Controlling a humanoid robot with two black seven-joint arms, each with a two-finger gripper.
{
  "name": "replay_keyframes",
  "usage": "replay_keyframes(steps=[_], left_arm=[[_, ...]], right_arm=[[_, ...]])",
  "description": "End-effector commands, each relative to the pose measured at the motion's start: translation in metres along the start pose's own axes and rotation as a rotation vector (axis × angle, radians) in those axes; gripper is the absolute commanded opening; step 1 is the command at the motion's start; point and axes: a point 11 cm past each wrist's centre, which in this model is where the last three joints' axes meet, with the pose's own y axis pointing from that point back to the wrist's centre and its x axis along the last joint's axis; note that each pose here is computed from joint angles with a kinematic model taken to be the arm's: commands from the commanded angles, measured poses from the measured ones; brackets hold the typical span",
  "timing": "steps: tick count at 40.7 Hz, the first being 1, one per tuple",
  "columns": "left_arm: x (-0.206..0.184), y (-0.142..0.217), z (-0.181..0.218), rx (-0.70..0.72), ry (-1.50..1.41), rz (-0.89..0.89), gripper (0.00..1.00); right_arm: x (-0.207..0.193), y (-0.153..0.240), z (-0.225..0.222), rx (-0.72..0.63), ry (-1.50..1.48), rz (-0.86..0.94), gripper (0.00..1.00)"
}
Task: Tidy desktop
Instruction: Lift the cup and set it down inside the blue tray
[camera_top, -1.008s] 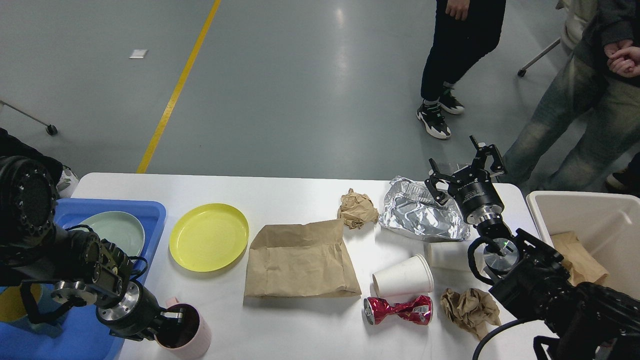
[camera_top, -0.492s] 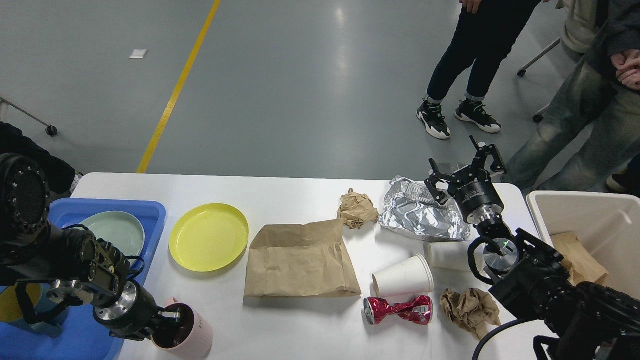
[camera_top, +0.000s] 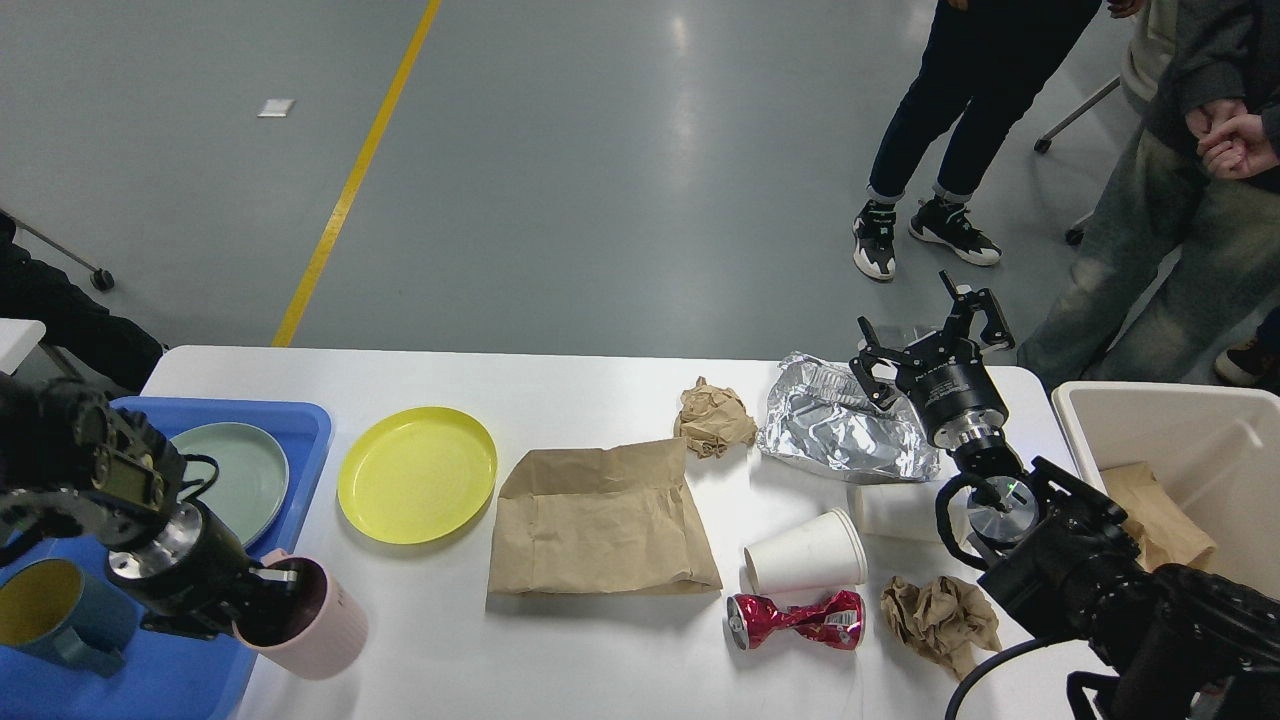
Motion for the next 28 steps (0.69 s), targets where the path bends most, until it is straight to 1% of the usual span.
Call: replay_keyframes(steps=[1,8,14,19,21,28], left_arm=[[0.017,0.041,-0.016,0.039,0.023,0.026,0.0],[0.022,0.08,-0.038,0.068,0.053,0.019,0.0],[0.019,0.098,-0.06,0.091,0.077,0.013,0.0],[0.019,0.1,-0.073,0.095,0.095,0.033,0.0],[0.025,0.101,-0.08,0.091,0.103,0.067,0.0],[0.019,0.071,-0.095,0.081,0.122,0.085,0.0]], right_arm=[[0.0,0.0,0.0,0.0,0.0,0.0,1.0],[0.0,0.0,0.0,0.0,0.0,0.0,1.0],[0.0,0.0,0.0,0.0,0.0,0.0,1.0],[0.0,0.0,0.0,0.0,0.0,0.0,1.0],[0.0,0.0,0.0,0.0,0.0,0.0,1.0],[0.001,0.001,0.0,-0.001,0.0,0.001,1.0]])
